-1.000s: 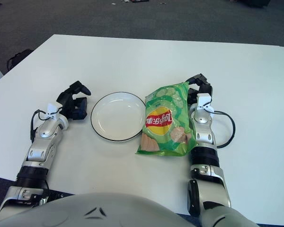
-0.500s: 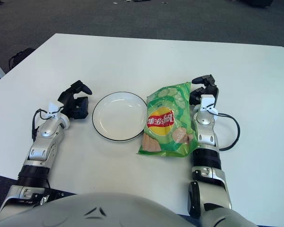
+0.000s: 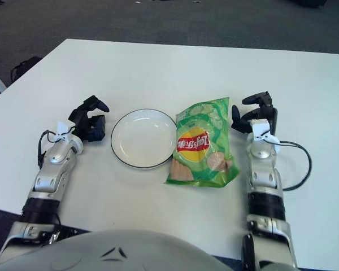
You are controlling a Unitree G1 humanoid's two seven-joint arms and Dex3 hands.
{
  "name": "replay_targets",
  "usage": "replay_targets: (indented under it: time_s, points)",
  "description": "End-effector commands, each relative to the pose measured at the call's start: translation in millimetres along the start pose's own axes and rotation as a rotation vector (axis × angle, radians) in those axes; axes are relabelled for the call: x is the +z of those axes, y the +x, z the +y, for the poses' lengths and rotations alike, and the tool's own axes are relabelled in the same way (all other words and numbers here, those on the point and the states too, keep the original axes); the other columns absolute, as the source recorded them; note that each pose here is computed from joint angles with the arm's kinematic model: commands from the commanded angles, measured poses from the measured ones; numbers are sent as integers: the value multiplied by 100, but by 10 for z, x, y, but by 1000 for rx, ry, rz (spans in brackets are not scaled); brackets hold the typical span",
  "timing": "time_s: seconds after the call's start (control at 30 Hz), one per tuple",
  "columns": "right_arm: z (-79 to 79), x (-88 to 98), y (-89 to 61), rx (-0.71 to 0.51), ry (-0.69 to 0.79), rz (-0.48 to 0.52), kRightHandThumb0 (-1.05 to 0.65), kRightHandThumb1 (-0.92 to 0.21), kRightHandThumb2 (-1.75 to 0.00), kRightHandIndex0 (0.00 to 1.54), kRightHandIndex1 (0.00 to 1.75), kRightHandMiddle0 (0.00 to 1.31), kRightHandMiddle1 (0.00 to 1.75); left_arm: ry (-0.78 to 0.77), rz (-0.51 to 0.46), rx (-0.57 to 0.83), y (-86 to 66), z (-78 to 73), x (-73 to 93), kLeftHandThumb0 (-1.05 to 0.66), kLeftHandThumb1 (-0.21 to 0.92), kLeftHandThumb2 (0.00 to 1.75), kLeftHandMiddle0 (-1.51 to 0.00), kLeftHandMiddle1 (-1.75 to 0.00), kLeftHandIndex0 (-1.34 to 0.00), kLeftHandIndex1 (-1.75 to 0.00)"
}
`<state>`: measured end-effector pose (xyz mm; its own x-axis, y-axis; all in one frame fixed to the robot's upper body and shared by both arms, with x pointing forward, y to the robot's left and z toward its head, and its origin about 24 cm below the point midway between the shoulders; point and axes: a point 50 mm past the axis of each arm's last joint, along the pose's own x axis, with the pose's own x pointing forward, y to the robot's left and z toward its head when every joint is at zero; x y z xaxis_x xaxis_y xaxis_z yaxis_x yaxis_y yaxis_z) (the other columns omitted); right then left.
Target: Put the snack into the plate.
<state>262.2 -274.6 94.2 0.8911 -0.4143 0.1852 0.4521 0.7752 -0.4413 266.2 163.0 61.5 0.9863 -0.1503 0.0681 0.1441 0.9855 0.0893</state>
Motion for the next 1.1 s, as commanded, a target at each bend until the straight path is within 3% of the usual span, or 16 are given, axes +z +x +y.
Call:
replay_targets:
  time_s: [0.0,0.03,0.1,0.23,0.5,0.73,0.83,0.93,1.0,1.07]
  points:
    - [-250,417,-72,153,-202,-173,-1,-69,-85,34,175,20,168,-64,219,24,-248,-93,-453,-45,39,122,-123,-175,-55,-175]
    - [-333,393,-51,211,-250,-181,-1,-72,-81,31,175,19,168,-62,220,26,-248,-96,-450,-45,39,122,-123,-175,-55,-175]
    - [-444,357,-8,294,-318,-187,-18,-81,-68,15,168,20,171,-59,222,28,-248,-97,-446,-45,39,122,-123,-175,-55,-175]
    - [-514,361,20,379,-385,-207,-58,-60,-78,3,149,4,150,-54,226,30,-247,-93,-443,-45,39,122,-123,-175,-55,-175]
    - [-538,401,9,443,-436,-249,-76,-60,-73,0,134,0,133,-56,223,24,-252,-88,-447,-45,39,122,-123,-175,-55,-175]
    - [-550,430,-4,508,-475,-281,-78,-57,-70,0,123,0,124,-54,212,23,-249,-75,-464,-45,39,123,-124,-175,-55,-175]
    - [-559,451,-20,524,-489,-298,-80,-58,-70,0,106,0,119,-50,207,30,-247,-77,-456,-46,39,123,-124,-175,-55,-175]
    - [-564,490,-47,531,-548,-340,-90,-66,-60,0,47,0,77,-49,216,32,-246,-79,-456,-46,39,123,-124,-175,-56,-175]
    - [-565,511,-56,530,-582,-366,-94,-71,-54,0,24,0,52,-49,217,32,-247,-82,-456,-46,39,123,-123,-175,-56,-175]
    - [-565,520,-61,530,-600,-380,-98,-74,-48,0,12,0,33,-48,217,32,-248,-84,-455,-46,39,123,-123,-175,-55,-175]
